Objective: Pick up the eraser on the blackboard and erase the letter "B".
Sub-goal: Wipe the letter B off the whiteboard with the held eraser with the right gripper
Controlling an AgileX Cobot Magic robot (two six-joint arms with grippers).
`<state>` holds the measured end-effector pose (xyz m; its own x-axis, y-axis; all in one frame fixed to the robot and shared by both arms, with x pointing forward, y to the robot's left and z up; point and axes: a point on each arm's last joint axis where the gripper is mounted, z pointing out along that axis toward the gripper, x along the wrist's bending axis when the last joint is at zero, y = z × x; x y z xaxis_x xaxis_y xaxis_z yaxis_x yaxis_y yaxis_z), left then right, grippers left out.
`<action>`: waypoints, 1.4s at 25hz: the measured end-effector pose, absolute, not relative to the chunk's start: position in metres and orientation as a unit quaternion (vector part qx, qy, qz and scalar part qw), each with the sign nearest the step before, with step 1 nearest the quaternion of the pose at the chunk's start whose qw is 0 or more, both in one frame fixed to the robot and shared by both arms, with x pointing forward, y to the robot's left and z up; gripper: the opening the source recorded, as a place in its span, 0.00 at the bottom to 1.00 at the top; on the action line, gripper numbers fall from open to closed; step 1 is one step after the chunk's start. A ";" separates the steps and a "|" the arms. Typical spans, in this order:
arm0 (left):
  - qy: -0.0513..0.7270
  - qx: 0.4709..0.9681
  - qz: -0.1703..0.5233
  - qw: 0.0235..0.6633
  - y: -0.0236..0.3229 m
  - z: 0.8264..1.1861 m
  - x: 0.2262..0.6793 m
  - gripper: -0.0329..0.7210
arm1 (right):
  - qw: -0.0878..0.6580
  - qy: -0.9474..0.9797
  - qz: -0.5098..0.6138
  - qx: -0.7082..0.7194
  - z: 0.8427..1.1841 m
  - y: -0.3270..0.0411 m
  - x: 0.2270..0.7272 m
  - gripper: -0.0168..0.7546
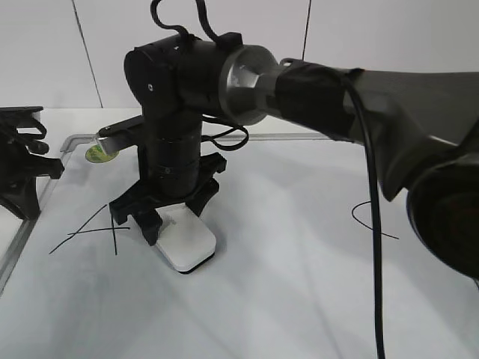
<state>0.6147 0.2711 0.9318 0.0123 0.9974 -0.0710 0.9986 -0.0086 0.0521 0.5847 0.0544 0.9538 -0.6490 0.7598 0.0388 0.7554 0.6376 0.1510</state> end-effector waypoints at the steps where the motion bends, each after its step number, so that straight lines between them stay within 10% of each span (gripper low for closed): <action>1: 0.703 0.710 -0.007 0.044 0.271 0.932 0.615 0.07 | 0.014 0.904 0.077 0.419 0.953 0.054 0.585 0.76; 18: 0.703 0.710 -0.007 0.045 0.271 0.931 0.615 0.07 | 0.018 0.840 0.092 0.535 0.952 -0.010 0.646 0.76; 35: 0.701 0.711 -0.006 0.046 0.271 0.931 0.615 0.07 | 0.002 0.859 0.098 0.502 0.951 0.011 0.646 0.76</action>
